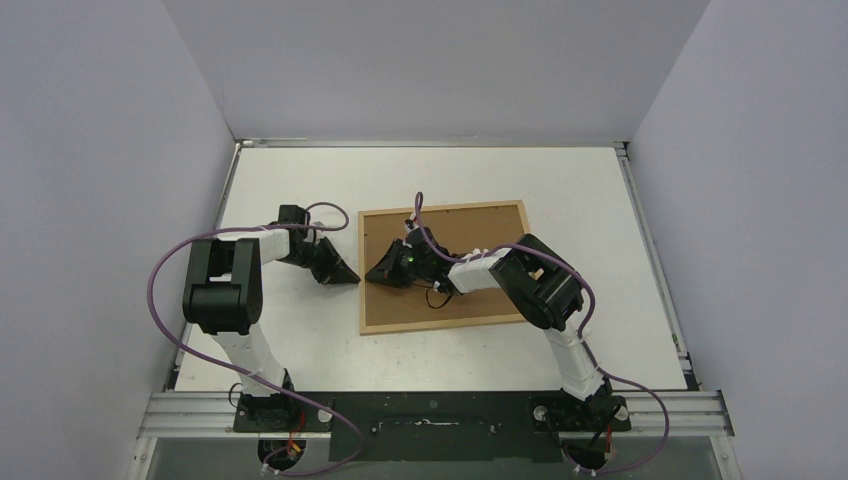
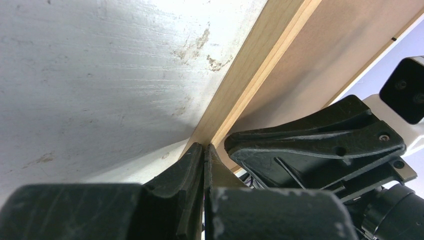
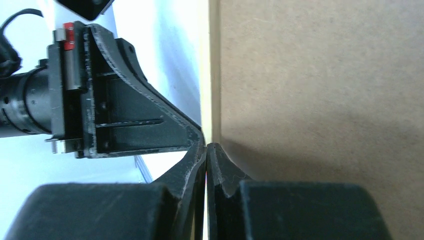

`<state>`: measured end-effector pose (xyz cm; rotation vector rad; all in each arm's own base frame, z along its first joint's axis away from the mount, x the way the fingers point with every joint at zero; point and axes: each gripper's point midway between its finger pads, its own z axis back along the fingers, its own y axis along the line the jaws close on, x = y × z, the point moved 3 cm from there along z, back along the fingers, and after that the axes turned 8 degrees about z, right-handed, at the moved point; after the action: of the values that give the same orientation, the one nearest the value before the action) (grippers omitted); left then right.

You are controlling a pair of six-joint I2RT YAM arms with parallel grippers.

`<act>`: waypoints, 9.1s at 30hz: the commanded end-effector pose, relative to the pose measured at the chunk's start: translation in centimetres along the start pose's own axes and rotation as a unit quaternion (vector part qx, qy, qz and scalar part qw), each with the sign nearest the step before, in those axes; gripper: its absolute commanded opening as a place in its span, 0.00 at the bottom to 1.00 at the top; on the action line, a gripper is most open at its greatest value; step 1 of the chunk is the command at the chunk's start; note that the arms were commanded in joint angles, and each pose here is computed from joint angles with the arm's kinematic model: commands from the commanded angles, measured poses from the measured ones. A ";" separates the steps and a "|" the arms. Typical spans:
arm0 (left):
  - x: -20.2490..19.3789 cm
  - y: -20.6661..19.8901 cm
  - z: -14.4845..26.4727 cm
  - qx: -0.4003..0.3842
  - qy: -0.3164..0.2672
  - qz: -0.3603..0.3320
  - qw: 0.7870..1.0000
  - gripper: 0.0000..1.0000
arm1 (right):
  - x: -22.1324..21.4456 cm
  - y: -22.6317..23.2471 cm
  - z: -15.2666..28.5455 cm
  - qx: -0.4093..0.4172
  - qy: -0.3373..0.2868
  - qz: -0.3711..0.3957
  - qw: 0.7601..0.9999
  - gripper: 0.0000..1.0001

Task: Put the photo into the frame
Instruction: Install the photo frame at the center of the board, then adjust the photo frame at the center of the board, then install the photo frame at the center of the board.

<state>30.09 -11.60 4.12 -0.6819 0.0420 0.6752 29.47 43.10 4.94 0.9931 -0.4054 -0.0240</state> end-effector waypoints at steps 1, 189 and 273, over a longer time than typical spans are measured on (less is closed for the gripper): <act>0.2 5.0 -1.6 0.112 -0.017 0.012 0.994 0.00 | 2.4 4.9 1.2 0.093 -0.048 0.019 0.994 0.03; 7.1 -10.6 4.5 -0.007 -0.154 -0.203 0.967 0.64 | 2.8 7.1 5.2 0.002 0.077 0.197 0.977 0.37; 5.2 0.9 -1.3 0.162 -0.065 -0.082 0.981 0.31 | 4.0 2.9 1.9 0.063 0.027 0.107 0.992 0.00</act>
<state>35.37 -10.25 4.35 -0.4444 -0.0883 0.5212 31.70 41.74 6.51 1.0038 -0.4057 0.1919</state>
